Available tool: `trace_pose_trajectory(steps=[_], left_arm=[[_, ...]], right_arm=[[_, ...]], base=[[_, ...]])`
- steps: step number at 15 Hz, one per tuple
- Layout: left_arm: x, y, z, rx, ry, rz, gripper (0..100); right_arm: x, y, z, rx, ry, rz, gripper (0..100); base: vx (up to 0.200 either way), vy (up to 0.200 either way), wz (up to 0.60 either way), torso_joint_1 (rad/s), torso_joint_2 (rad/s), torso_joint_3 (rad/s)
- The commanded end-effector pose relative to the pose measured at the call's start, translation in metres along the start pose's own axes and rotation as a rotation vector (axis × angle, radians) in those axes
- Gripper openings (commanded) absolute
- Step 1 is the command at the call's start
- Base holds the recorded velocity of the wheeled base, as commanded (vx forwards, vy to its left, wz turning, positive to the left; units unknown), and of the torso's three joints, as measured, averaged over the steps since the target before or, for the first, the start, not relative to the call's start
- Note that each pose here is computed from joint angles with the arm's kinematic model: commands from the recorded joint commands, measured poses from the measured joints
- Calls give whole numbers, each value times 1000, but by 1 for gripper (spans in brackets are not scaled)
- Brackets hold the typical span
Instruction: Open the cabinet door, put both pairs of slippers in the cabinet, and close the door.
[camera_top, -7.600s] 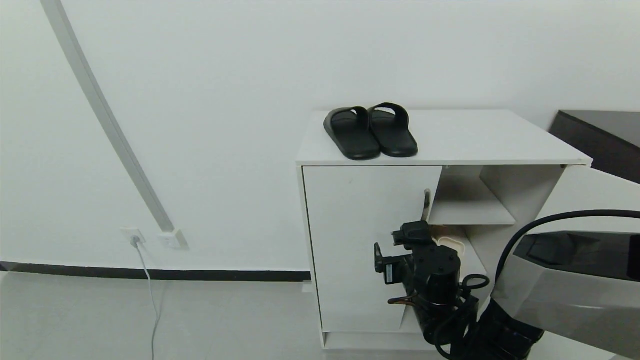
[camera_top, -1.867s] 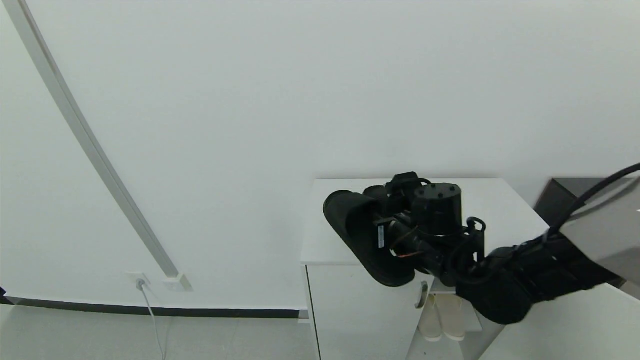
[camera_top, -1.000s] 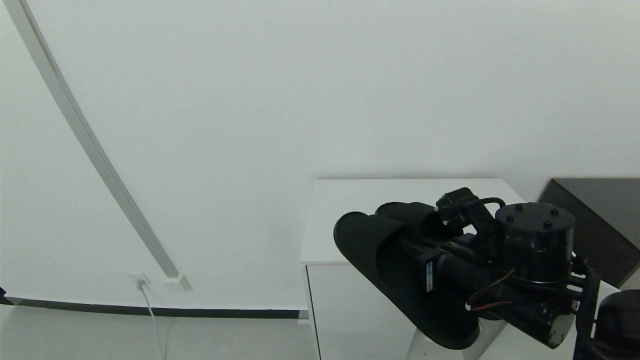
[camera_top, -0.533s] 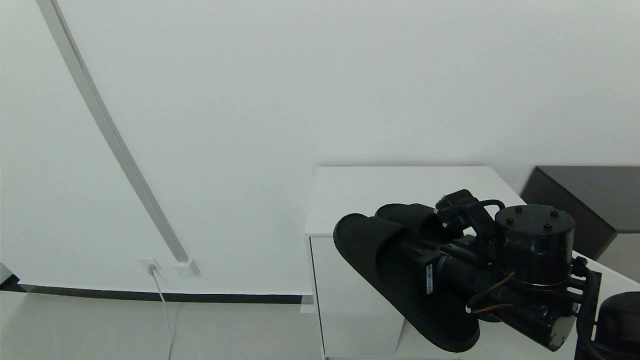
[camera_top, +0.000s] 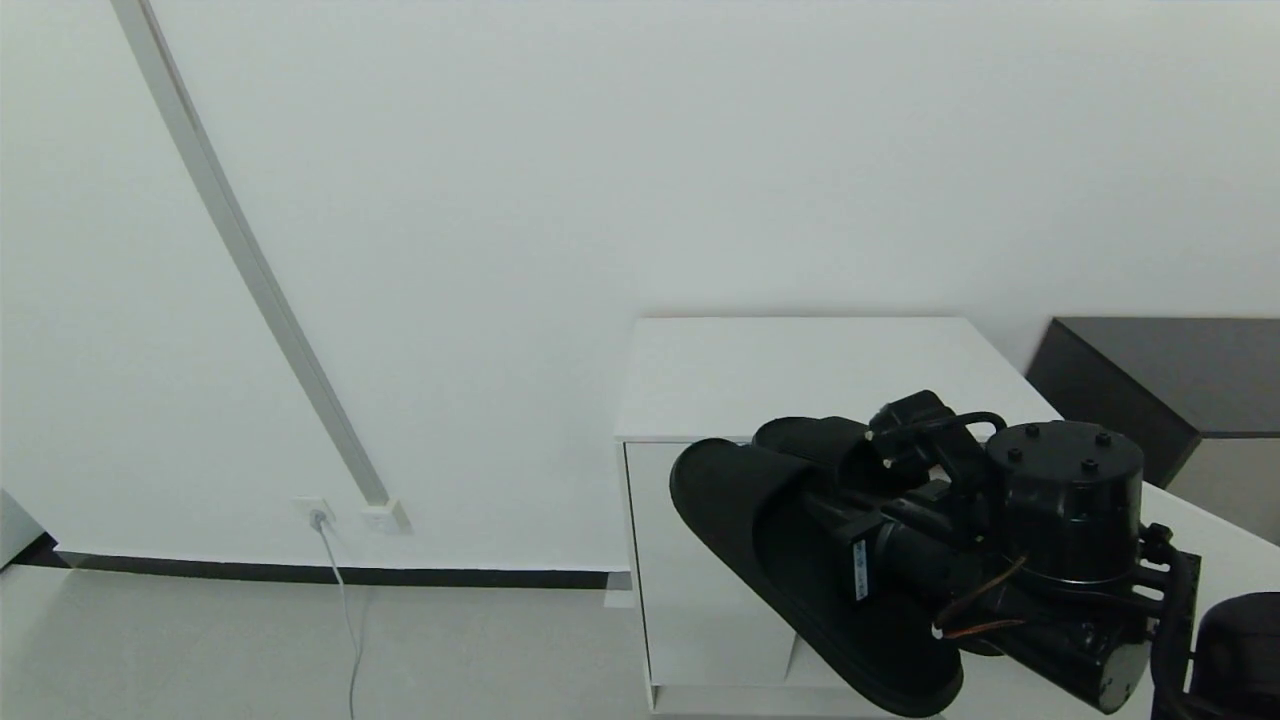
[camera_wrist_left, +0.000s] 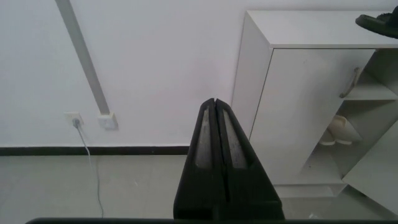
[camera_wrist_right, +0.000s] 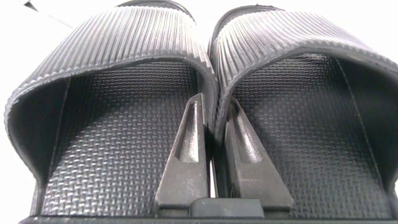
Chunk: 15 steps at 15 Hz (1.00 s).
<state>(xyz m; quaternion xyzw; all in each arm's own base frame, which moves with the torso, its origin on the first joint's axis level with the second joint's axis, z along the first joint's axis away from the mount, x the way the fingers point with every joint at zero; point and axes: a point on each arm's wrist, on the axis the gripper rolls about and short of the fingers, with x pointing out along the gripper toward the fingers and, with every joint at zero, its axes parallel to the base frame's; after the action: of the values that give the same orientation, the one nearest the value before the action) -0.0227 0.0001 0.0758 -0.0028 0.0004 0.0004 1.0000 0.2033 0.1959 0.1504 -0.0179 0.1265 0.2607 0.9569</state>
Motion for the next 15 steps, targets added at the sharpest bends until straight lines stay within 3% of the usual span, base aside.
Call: trace_pose_trajectory(steps=[1,7,15], left_arm=[[0,0,0,-1,1,1,0],[0,0,0,-1,-1,1,0],[0,0,0,-1,-1,1,0]], right_arm=[[0,1,-2,-3,8,1,0],[1,1,-3,-4,11,4,0],[0,2,-3,-4,9,4,0]], base=[[0,0,0,0,0,0],[0,0,0,0,0,0],[0,-200,0,4,2,-1]])
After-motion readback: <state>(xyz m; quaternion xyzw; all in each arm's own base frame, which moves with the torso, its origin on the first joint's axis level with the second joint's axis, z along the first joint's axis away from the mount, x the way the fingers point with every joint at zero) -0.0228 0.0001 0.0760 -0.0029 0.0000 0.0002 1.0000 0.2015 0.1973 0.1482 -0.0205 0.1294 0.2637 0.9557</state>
